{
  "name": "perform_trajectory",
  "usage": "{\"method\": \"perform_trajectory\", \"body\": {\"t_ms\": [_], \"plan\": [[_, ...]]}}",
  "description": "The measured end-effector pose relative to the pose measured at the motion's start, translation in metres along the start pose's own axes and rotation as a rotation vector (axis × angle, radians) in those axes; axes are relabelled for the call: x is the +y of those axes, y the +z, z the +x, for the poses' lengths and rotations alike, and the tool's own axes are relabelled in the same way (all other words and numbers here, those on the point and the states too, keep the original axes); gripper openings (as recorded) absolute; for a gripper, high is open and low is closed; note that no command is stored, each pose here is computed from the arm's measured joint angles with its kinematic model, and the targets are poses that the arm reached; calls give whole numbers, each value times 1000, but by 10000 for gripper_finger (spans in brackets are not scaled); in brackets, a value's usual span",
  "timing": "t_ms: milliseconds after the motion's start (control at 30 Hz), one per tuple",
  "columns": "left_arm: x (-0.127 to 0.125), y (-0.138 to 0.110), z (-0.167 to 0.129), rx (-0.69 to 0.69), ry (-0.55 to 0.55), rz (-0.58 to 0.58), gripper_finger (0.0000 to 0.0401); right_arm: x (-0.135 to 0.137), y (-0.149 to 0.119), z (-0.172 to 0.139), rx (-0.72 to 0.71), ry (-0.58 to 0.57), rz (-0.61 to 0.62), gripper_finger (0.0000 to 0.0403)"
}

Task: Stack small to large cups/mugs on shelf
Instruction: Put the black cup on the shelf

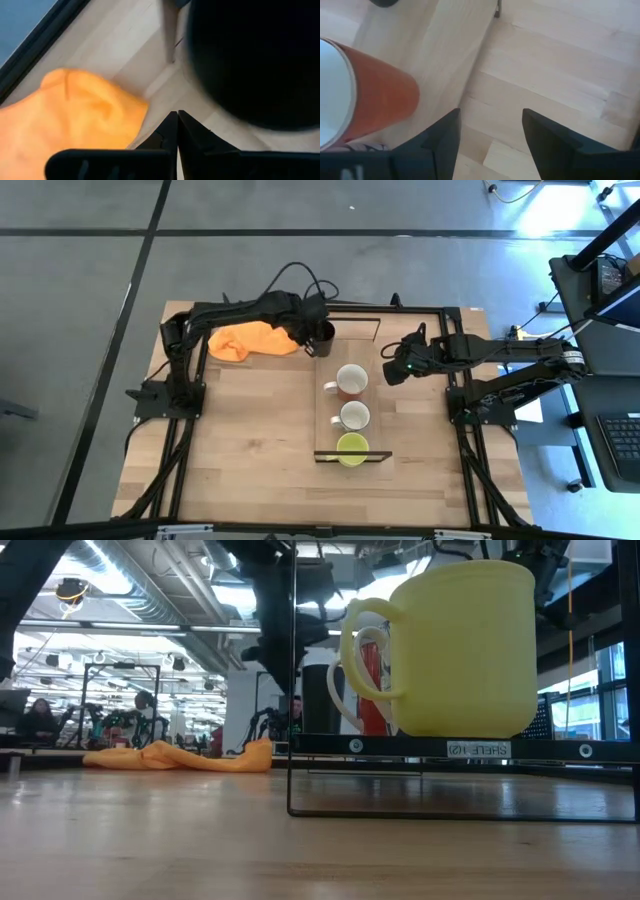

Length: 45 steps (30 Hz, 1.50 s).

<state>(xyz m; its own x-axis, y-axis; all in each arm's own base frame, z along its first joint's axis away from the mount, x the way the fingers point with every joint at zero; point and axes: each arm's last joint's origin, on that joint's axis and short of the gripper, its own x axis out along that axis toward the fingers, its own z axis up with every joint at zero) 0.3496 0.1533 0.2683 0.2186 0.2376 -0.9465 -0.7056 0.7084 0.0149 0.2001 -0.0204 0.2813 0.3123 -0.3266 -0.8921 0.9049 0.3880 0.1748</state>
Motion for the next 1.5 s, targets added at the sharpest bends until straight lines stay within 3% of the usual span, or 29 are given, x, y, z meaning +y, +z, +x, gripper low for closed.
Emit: {"method": "perform_trajectory", "body": {"t_ms": [200, 533, 833, 1500], "plan": [[-11, 11, 1, -141, -57, -5, 0, -2, -1, 0, 10, -14, -6, 213], [-17, 14, -1, -161, -166, 59, 0, -2, -1, 0, 10, -18, -3, 213], [-4, 17, 1, -190, -27, 20, 0, -3, 1, 1, 11, -21, 10, 213], [-8, 33, -3, -324, -162, 0, 0, -3, 1, 1, 16, -18, 29, 213]]}}
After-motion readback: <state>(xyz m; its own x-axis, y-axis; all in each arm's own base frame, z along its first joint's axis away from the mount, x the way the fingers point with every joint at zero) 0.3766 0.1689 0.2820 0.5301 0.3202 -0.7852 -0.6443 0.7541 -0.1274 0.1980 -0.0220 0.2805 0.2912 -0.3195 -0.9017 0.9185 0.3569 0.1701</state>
